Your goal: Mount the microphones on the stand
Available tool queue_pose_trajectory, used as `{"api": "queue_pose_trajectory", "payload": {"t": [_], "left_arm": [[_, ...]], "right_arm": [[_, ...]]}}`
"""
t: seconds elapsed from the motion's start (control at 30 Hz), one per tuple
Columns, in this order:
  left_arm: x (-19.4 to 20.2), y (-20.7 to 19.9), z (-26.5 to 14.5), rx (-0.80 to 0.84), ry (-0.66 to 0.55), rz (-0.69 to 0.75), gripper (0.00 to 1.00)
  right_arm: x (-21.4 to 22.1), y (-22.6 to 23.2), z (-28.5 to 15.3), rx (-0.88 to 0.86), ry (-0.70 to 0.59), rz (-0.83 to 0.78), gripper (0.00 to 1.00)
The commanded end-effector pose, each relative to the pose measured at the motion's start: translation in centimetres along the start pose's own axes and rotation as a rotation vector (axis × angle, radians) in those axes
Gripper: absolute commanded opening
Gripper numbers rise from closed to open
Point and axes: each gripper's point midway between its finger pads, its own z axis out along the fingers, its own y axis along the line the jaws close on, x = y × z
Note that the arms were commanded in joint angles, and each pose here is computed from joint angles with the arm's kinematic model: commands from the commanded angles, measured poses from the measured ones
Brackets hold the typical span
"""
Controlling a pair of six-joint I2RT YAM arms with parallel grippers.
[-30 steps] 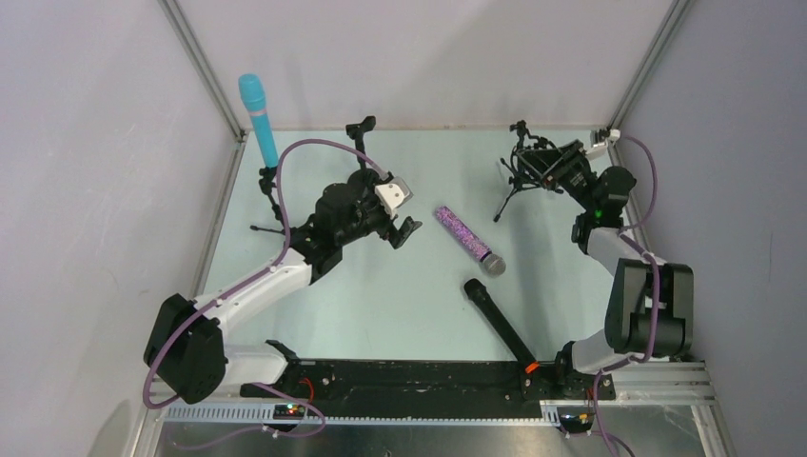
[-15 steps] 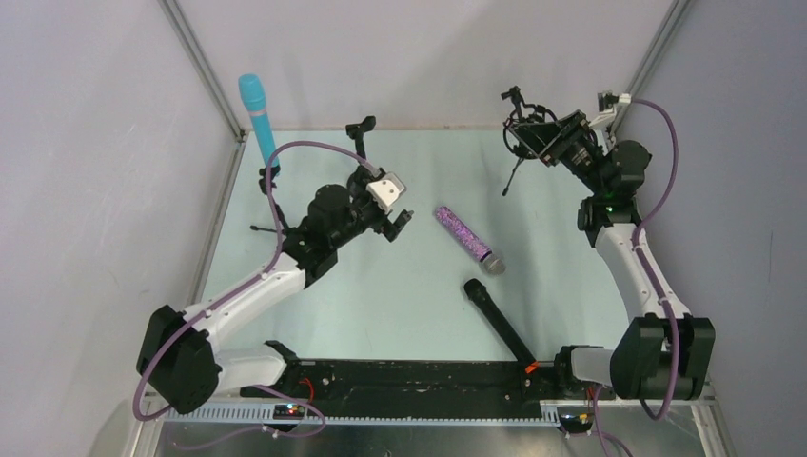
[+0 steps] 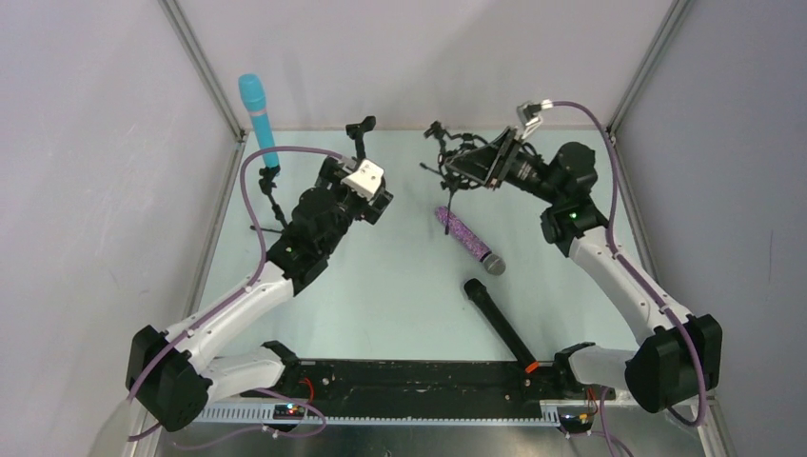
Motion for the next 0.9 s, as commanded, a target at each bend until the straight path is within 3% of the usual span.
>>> {"api": "queue_pose_trajectory", "payload": {"t": [0.0,0.3,0.6,0.87], "left_arm": [[-0.4,2.6,-0.6,-0.138,0.004,-0.002,1.0],[0.5,7.7,-2.1,-0.34,0.003,-0.098,1.0],[0.9,10.1,-2.9,-0.42,-0.025,-0.172,1.0],[0.5,11.2,-3.8,-0.458,-0.057,-0.178,1.0]], "right_arm": [[0.9,6.0,0.1,-0.134,0.025,-0.079,0.0],[6.4,6.3,1.2,-0.19,0.213,0.03,0.0],[10.0,6.7,2.4,-0.334,0.381,0.163,0.0],[12.7,2.8,4.3,-0.332,0.475,0.309,0.0]]}}
